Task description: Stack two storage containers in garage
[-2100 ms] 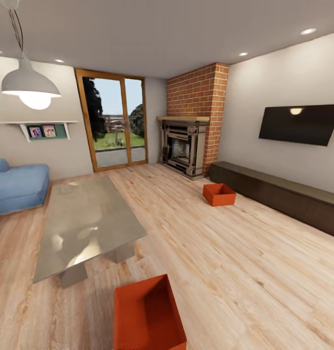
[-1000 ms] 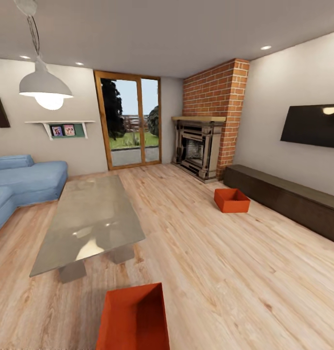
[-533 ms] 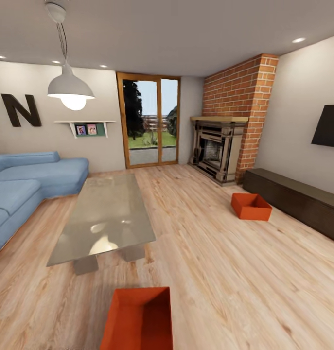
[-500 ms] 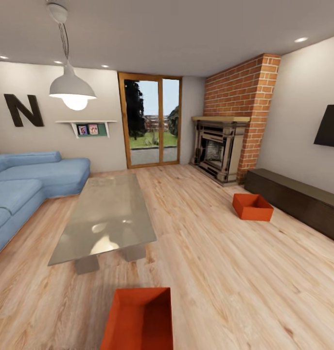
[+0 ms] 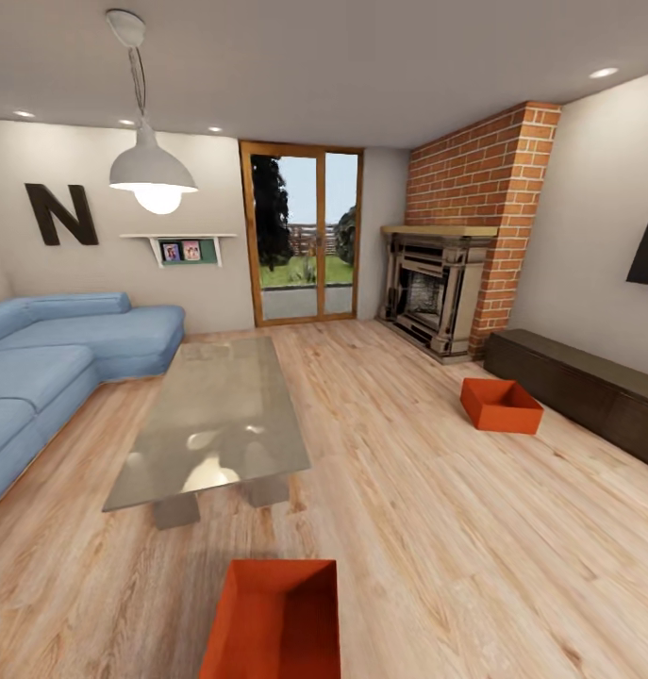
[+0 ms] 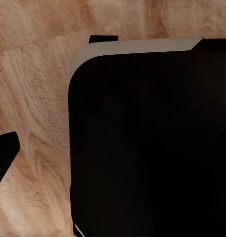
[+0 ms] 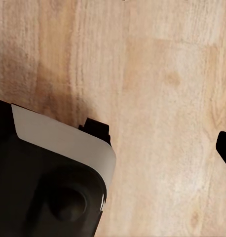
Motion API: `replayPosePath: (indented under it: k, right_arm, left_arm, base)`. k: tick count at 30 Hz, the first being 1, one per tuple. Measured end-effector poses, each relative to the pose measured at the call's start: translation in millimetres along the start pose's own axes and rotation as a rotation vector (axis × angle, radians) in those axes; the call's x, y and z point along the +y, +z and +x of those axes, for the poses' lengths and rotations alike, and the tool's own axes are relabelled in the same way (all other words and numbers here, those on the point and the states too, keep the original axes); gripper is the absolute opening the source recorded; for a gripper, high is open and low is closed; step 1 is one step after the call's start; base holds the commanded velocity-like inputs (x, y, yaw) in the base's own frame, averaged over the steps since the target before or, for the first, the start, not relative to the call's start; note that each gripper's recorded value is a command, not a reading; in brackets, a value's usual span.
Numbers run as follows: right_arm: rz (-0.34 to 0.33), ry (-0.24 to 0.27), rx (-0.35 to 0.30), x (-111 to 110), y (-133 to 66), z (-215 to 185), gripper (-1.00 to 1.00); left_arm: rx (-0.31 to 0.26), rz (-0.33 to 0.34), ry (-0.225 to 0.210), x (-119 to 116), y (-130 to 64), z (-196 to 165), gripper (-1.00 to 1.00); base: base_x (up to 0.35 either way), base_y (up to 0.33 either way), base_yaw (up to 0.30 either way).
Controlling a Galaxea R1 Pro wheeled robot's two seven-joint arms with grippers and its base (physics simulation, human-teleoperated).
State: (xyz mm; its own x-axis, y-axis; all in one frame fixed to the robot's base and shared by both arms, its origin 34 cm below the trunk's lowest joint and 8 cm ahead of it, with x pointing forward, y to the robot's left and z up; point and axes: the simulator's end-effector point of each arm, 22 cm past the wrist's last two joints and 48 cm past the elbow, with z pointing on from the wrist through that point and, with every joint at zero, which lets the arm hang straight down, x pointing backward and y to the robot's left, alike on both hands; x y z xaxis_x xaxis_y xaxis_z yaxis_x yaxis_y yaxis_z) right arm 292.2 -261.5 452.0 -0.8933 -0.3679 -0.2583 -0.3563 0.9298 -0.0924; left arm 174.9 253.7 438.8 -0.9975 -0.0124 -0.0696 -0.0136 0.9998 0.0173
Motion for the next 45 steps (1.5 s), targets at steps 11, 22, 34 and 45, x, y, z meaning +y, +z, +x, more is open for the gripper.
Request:
replayPosePath:
  k: [11,22,34,45]
  right_arm:
    - [0.000,0.000,0.000,0.1,0.0,0.0,1.00]
    - [0.000,0.000,-0.001,0.0,-0.2,0.0,1.00]
    - [0.000,0.000,0.000,0.0,0.0,-0.2,1.00]
    - [0.000,0.000,0.000,0.0,0.0,-0.1,1.00]
  left_arm:
    - [0.000,0.000,-0.001,0.0,0.0,0.0,1.00]
    - [0.000,-0.001,-0.002,1.0,-0.1,0.0,1.00]
    - [0.000,-0.001,-0.001,1.0,0.0,0.0,1.00]
    - [0.000,-0.001,-0.001,0.5,0.0,0.0,1.00]
  base:
    - [0.107,0.208,0.000]
    - [0.101,-0.032,0.000]
    - [0.131,-0.033,0.071]
    - [0.001,0.000,0.243]
